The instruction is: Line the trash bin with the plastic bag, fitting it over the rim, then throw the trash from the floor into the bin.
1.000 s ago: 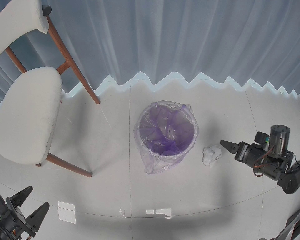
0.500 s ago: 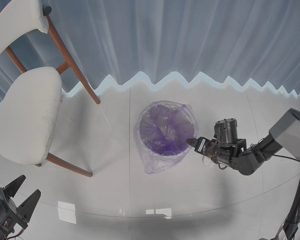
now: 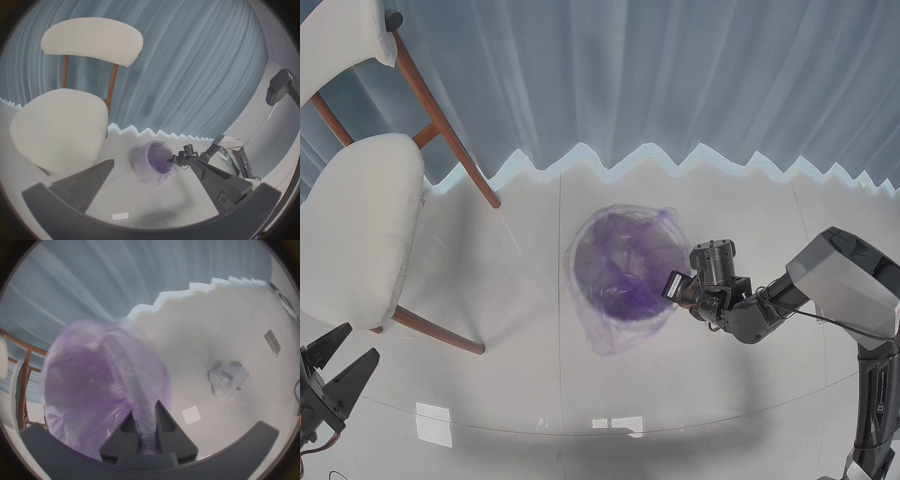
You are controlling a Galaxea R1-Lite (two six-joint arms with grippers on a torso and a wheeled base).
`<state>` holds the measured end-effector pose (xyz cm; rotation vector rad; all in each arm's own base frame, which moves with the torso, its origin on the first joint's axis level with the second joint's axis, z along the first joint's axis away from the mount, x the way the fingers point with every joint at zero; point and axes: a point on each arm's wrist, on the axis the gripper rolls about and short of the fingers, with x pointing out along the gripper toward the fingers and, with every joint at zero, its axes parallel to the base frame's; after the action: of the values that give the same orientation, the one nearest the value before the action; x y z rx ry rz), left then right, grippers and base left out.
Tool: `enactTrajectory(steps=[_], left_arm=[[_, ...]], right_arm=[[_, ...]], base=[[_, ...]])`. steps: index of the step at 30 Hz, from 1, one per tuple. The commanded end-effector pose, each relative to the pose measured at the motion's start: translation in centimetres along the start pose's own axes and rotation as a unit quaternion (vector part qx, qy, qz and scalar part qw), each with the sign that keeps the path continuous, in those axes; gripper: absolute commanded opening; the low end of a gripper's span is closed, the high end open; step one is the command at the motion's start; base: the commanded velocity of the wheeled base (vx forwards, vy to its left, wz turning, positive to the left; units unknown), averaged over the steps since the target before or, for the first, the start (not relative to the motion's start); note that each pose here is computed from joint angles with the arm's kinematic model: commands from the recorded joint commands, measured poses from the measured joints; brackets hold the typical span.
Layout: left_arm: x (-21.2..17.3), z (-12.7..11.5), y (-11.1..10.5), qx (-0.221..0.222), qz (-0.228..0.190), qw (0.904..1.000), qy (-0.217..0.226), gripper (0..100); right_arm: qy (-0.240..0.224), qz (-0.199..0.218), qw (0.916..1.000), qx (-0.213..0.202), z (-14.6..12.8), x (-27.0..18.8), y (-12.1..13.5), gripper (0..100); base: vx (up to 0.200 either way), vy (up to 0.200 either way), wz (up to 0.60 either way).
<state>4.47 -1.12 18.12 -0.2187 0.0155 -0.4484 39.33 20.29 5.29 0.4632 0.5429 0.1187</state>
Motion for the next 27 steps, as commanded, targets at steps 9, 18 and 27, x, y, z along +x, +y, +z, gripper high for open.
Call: enactTrajectory(steps=[9, 18, 27], left_arm=[[10.6, 4.2, -1.4, -0.03, -0.096, 0.9861, 0.132, 100], [16.6, 2.7, -5.5, -0.106, -0.131, 0.947, 0.273, 100], [20.6, -1.3, -7.4, -0.185, -0.06, 0.9161, 0.351, 100]], right_arm=[[-0.016, 0.0, 0.9967, -0.08, 1.5, -4.9, 0.2, 0], [-0.042, 0.025, 0.9902, -0.131, 1.8, -8.9, 0.7, 0], [-0.025, 0.062, 0.9771, -0.202, -2.6, -11.8, 0.7, 0]], base=[[0.0, 0.0, 0.0], [0.0, 0.0, 0.0], [0.0, 0.0, 0.0]])
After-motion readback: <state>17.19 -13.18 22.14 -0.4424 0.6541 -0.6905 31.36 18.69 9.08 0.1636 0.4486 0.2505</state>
